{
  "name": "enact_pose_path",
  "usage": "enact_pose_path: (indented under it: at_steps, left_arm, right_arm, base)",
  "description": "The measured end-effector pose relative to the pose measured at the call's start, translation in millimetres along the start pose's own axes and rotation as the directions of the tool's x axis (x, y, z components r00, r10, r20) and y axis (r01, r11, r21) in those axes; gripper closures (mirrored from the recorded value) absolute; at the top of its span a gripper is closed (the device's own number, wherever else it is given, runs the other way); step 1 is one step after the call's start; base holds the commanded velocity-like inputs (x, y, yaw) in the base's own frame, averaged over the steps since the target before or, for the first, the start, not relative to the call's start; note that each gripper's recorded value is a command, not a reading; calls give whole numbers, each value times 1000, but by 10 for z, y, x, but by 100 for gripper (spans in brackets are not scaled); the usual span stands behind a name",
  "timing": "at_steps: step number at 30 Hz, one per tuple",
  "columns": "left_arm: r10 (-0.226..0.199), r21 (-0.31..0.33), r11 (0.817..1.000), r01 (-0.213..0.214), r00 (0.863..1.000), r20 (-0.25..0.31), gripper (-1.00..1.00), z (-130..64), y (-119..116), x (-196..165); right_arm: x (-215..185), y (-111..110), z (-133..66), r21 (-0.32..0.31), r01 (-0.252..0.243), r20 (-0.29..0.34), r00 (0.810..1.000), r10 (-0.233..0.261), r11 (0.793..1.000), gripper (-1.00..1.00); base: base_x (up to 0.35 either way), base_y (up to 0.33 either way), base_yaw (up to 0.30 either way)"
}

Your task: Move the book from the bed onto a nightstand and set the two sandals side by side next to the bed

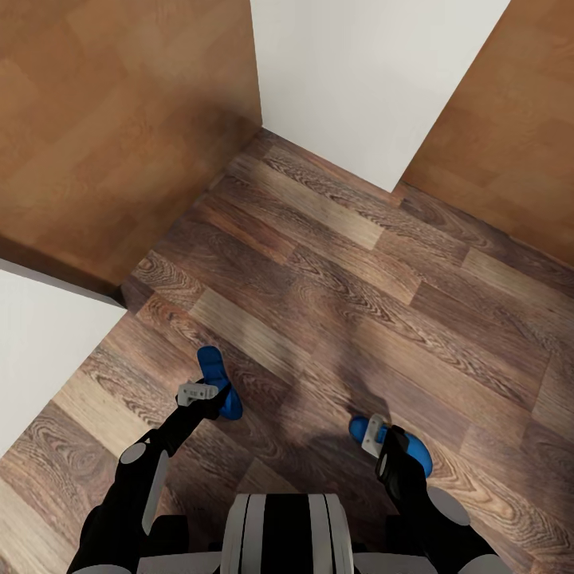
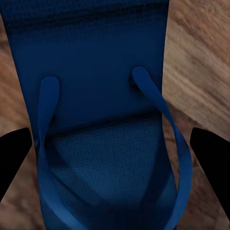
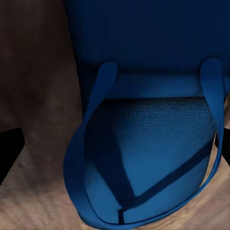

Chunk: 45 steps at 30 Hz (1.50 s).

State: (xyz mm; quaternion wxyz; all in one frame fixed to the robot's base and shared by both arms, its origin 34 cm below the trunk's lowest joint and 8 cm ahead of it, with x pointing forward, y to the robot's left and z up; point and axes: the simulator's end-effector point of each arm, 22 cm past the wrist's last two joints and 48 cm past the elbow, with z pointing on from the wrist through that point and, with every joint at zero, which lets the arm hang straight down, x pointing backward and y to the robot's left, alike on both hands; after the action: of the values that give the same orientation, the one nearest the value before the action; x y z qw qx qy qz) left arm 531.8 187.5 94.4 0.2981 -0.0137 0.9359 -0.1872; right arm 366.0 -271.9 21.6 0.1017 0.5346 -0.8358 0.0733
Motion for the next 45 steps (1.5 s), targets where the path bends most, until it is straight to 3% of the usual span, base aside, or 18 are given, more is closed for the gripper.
enact_pose_path:
  at_steps: [4, 5, 23, 45]
  left_arm:
    - [0, 0, 1000, 0, 1000, 0, 100, 0, 0, 0]
    - [0, 0, 1000, 0, 1000, 0, 100, 0, 0, 0]
    - [1, 0, 1000, -1, 1000, 4, 100, -5, -4, -25]
    - [30, 10, 999, -31, 996, 86, 100, -150, -132, -539]
  right_arm:
    - [0, 0, 0, 0, 0, 0, 1000, 0, 1000, -100]
    - [0, 0, 0, 0, 0, 0, 1000, 0, 1000, 100]
    - [1, -13, -11, 2, -1, 1, 1000, 1, 1000, 100]
    - [-94, -389, -336, 82, -24, 40, 999, 20, 996, 100]
  base:
    - [0, 0, 0]
    - [0, 0, 0]
    - [0, 0, 0]
    - [0, 0, 0]
